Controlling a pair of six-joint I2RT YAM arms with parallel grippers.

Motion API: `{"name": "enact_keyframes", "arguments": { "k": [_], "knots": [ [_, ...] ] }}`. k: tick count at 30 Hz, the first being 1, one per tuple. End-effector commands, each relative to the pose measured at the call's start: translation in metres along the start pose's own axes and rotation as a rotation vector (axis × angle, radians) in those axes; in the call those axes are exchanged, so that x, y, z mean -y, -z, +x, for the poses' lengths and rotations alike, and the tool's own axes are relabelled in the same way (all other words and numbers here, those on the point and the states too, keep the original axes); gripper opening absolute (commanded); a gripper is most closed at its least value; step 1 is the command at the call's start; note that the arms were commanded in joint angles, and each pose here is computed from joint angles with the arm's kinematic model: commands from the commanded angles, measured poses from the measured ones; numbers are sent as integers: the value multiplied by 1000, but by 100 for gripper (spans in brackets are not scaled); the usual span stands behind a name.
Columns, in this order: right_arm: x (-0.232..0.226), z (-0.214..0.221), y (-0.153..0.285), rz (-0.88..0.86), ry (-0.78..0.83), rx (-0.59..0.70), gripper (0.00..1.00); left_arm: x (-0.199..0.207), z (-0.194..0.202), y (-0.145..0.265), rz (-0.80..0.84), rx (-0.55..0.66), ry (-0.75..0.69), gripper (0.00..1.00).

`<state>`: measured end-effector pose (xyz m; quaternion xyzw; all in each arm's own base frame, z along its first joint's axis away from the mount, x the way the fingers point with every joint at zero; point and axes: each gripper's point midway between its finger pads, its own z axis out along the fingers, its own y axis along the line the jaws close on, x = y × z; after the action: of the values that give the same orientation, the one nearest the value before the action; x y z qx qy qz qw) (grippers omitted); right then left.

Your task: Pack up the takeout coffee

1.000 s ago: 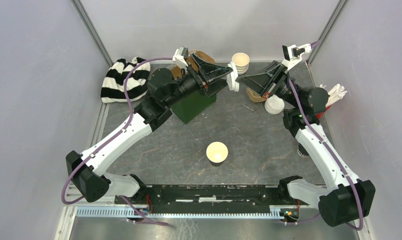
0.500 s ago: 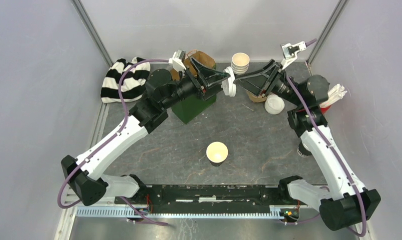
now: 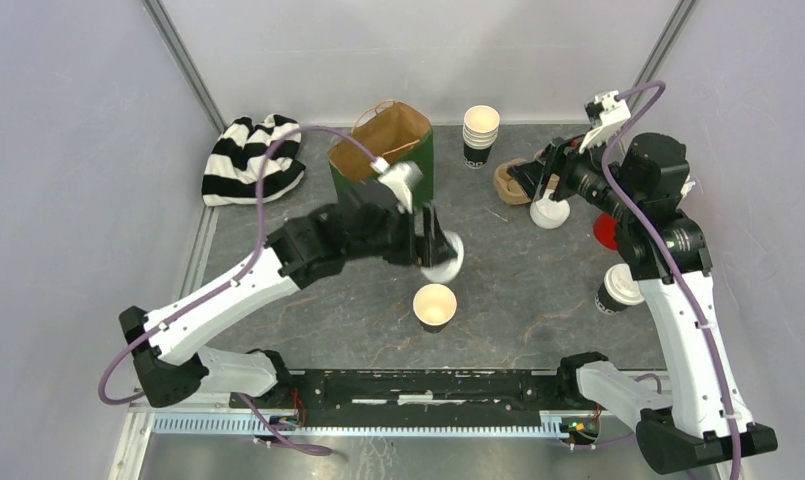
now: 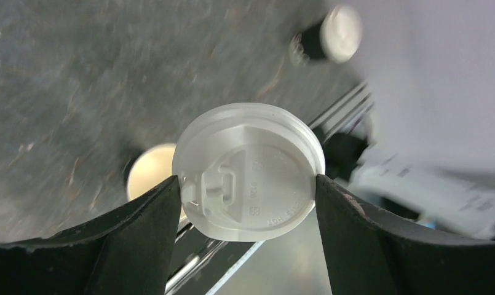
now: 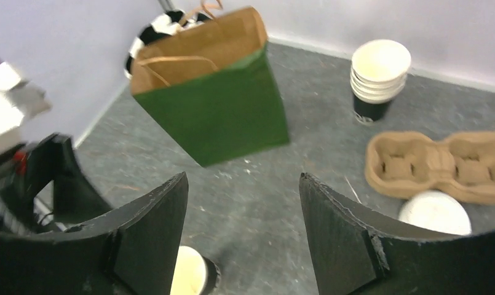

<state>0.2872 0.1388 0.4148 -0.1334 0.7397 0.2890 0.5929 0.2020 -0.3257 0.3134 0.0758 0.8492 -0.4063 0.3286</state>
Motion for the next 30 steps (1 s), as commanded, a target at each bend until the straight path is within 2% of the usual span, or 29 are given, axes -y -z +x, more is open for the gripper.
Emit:
{"name": "enact_keyframes", "arguments": {
  "k": [1, 7, 14, 30],
  "knots": [
    [29, 33, 14, 147, 72, -93, 73, -42, 60, 3, -235, -184, -338, 72],
    [36, 55, 21, 183, 48, -145, 75, -54, 88, -16, -389, -252, -528, 72],
    [35, 50, 24, 186, 59, -129, 78, -50, 96, -45, -427, -282, -617, 71],
    [33, 55, 22, 168, 57, -130, 81, -63, 119, -59, -454, -368, -616, 74]
  ]
}}
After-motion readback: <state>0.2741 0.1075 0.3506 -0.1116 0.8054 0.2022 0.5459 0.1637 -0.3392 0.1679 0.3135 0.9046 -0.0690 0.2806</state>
